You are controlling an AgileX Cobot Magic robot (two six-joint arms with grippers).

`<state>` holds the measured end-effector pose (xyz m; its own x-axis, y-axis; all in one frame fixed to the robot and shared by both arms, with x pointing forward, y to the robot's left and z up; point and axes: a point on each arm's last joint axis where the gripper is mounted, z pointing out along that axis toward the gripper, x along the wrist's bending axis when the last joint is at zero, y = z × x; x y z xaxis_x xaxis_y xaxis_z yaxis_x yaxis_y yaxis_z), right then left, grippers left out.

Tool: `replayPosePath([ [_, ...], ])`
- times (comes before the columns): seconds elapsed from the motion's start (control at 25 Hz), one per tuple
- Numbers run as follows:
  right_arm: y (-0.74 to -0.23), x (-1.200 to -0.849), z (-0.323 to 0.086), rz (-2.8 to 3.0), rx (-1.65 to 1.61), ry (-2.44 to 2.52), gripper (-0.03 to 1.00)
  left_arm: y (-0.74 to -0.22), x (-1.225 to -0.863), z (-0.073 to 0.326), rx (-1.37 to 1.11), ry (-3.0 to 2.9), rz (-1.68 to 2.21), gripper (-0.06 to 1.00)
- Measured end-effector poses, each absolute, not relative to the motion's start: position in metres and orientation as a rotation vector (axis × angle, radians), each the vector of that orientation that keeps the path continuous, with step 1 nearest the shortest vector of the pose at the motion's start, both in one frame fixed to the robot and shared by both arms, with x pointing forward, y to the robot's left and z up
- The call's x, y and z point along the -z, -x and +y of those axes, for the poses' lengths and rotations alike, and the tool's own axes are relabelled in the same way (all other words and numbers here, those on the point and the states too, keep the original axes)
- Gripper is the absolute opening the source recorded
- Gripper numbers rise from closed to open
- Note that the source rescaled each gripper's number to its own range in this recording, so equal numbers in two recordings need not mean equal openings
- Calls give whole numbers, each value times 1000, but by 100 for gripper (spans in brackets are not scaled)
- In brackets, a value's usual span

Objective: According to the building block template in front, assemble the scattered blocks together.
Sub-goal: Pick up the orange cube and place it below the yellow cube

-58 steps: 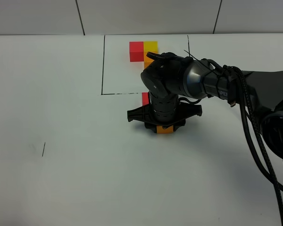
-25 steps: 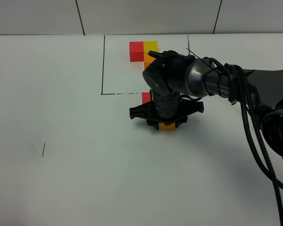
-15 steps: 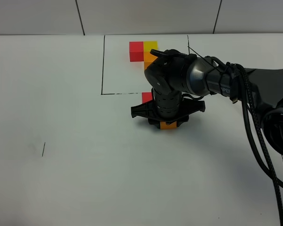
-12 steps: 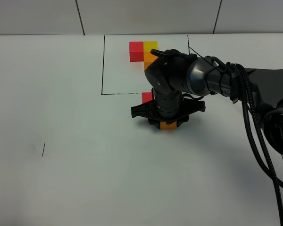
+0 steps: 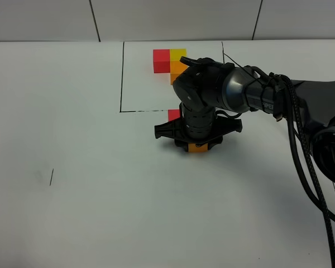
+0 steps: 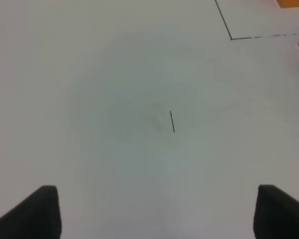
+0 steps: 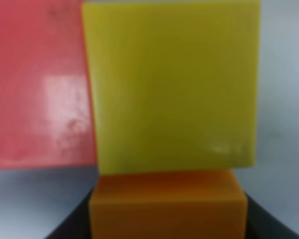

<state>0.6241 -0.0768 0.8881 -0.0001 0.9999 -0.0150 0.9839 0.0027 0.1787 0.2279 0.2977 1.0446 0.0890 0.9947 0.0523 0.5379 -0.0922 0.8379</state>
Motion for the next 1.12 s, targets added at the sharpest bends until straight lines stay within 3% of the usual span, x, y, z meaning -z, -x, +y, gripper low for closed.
replayPosePath([
  [1.12,-626,-887,-76,2123,-197,-2106,1,-228,-1045,298,-884,-1711,1522,74],
])
